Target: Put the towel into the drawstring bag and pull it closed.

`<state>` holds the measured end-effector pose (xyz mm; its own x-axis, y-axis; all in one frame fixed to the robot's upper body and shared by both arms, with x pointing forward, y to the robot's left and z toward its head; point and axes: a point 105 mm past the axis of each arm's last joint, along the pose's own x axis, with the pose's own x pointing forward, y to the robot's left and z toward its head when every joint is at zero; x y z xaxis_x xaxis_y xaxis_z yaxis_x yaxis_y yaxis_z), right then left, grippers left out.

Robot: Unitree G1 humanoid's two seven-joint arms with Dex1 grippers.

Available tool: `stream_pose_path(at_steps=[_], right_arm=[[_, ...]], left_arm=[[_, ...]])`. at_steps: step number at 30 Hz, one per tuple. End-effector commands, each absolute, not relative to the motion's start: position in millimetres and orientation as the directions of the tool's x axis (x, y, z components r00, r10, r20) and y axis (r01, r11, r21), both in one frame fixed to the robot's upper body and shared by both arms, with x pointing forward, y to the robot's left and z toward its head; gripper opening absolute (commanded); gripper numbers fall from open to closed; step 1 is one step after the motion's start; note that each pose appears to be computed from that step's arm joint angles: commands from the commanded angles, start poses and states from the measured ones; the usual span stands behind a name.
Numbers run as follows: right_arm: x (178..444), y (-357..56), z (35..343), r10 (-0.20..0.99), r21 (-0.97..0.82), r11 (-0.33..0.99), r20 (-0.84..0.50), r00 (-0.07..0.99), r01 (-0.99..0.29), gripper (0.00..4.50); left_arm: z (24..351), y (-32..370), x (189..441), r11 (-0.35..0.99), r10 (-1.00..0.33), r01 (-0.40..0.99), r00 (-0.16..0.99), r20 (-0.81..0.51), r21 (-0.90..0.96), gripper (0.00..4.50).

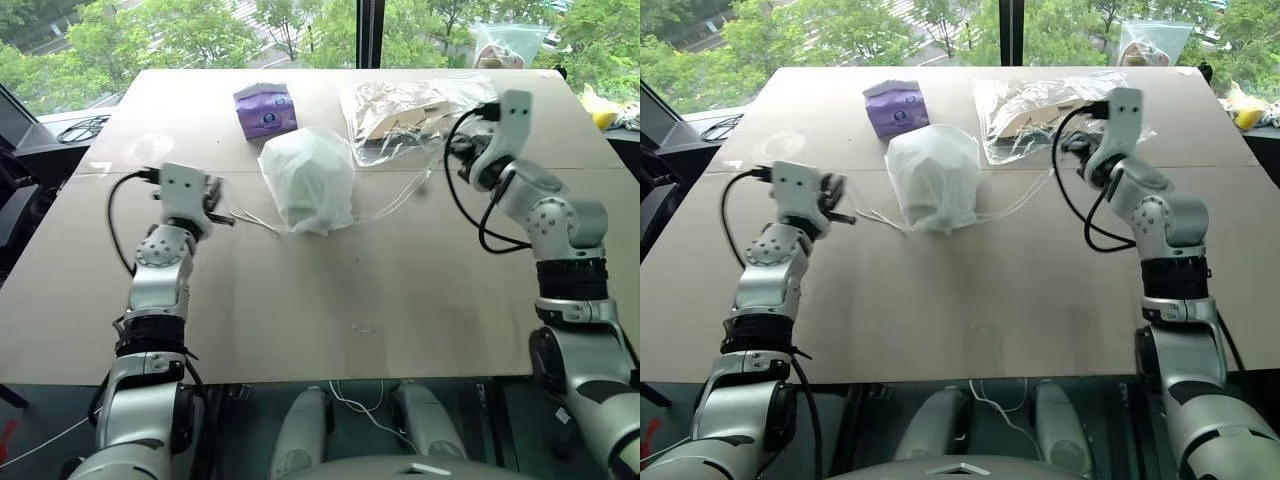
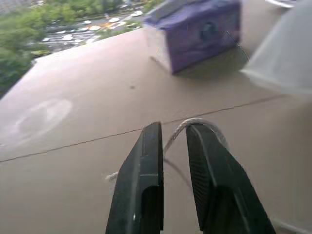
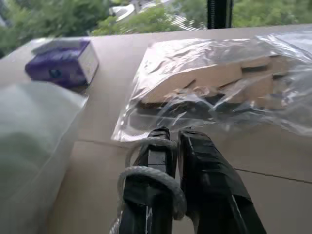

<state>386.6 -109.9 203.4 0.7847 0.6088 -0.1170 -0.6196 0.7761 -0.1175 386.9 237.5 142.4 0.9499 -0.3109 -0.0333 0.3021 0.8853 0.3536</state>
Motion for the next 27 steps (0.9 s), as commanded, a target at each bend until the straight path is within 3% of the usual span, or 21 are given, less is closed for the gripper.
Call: stream_pose_path(at_steps=[1, 3, 5, 10, 13, 16, 22, 27], right_arm=[[360, -108, 179, 0.727, -0.276, 0.575, -0.258, 0.636, -0.770, 2.05], [362, -132, 173, 0.695, -0.308, 0.584, -0.289, 0.659, -0.751, 2.88], [355, -148, 167, 0.698, -0.295, 0.559, -0.335, 0.632, -0.775, 2.90], [341, -169, 155, 0.714, -0.273, 0.509, -0.395, 0.578, -0.816, 2.90], [339, -165, 166, 0.767, -0.205, 0.552, -0.256, 0.588, -0.808, 2.90], [331, -166, 166, 0.784, -0.151, 0.579, -0.165, 0.598, -0.801, 2.90], [313, -188, 112, 0.742, -0.104, 0.642, -0.166, 0.650, -0.760, 2.90], [302, -186, 103, 0.766, -0.125, 0.611, -0.158, 0.623, -0.782, 2.90]], left_arm=[[140, 247, 371, 0.807, -0.411, 0.430, 0.901, -0.139, 0.403, 2.66], [135, 263, 359, 0.770, -0.433, 0.482, 0.876, -0.212, 0.419, 3.50], [135, 277, 349, 0.744, -0.444, 0.512, 0.859, -0.255, 0.430, 4.41], [112, 291, 317, 0.717, -0.512, 0.637, 0.757, -0.406, 0.283, 4.41], [95, 290, 282, 0.662, -0.574, 0.722, 0.661, -0.484, 0.201, 4.41], [97, 282, 268, 0.677, -0.602, 0.720, 0.660, -0.449, 0.151, 4.41], [98, 253, 251, 0.689, -0.642, 0.719, 0.666, -0.381, 0.095, 4.41], [99, 249, 253, 0.692, -0.629, 0.710, 0.683, -0.372, 0.133, 4.41]])
